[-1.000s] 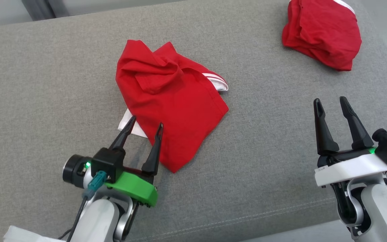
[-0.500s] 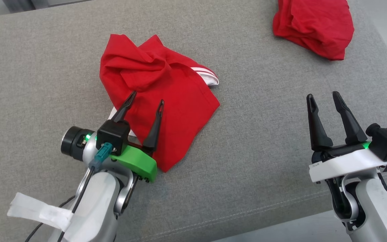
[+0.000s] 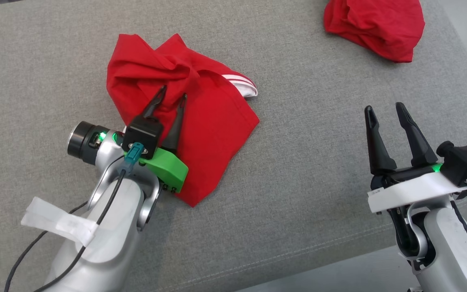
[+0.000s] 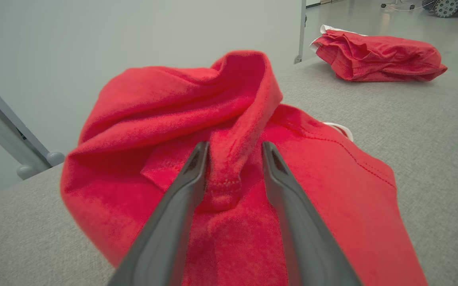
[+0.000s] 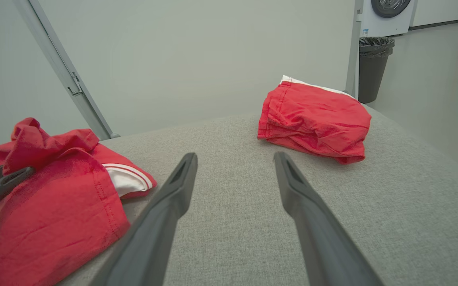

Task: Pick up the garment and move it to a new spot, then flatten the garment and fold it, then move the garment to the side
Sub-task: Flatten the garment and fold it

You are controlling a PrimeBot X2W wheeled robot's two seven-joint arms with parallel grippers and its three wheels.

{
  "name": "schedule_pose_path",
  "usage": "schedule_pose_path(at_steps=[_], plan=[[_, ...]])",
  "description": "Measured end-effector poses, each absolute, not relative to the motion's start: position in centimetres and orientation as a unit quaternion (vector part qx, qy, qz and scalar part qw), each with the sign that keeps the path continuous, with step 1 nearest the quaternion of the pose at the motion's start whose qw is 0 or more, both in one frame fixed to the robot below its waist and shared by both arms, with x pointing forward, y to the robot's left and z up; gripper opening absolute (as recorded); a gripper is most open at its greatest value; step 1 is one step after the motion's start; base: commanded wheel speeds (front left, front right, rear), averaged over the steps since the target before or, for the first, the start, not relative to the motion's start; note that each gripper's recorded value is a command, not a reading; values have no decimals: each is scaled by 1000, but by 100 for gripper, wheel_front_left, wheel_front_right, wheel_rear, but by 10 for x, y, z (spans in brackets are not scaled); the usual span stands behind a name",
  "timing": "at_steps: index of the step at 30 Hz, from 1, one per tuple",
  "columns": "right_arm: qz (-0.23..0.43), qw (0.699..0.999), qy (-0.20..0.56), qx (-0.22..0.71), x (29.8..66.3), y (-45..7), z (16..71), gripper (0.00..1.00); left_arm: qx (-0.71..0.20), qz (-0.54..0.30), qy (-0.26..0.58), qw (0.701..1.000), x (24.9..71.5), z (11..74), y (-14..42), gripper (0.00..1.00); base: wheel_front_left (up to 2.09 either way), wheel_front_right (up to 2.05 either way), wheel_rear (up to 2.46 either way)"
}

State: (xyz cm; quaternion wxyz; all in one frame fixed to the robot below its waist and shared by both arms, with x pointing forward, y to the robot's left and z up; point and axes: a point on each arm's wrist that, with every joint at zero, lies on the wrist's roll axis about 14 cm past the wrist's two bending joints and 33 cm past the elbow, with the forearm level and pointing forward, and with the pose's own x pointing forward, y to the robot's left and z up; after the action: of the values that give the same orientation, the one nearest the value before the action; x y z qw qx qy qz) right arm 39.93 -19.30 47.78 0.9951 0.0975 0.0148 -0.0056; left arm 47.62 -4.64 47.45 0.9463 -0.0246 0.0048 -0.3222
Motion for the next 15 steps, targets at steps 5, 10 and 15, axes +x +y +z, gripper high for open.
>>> schedule_pose_path(at_steps=[5,10,15], plan=[[-11,995,23,97,399,-196,473,100,-5,-335,2,942,481,474,-54,0,0,0,0],[-12,995,18,97,402,-197,475,100,-16,-358,-30,933,489,502,-67,0,0,0,0],[-3,995,14,98,405,-192,477,100,-104,-363,-23,926,497,530,-70,0,0,0,0]])
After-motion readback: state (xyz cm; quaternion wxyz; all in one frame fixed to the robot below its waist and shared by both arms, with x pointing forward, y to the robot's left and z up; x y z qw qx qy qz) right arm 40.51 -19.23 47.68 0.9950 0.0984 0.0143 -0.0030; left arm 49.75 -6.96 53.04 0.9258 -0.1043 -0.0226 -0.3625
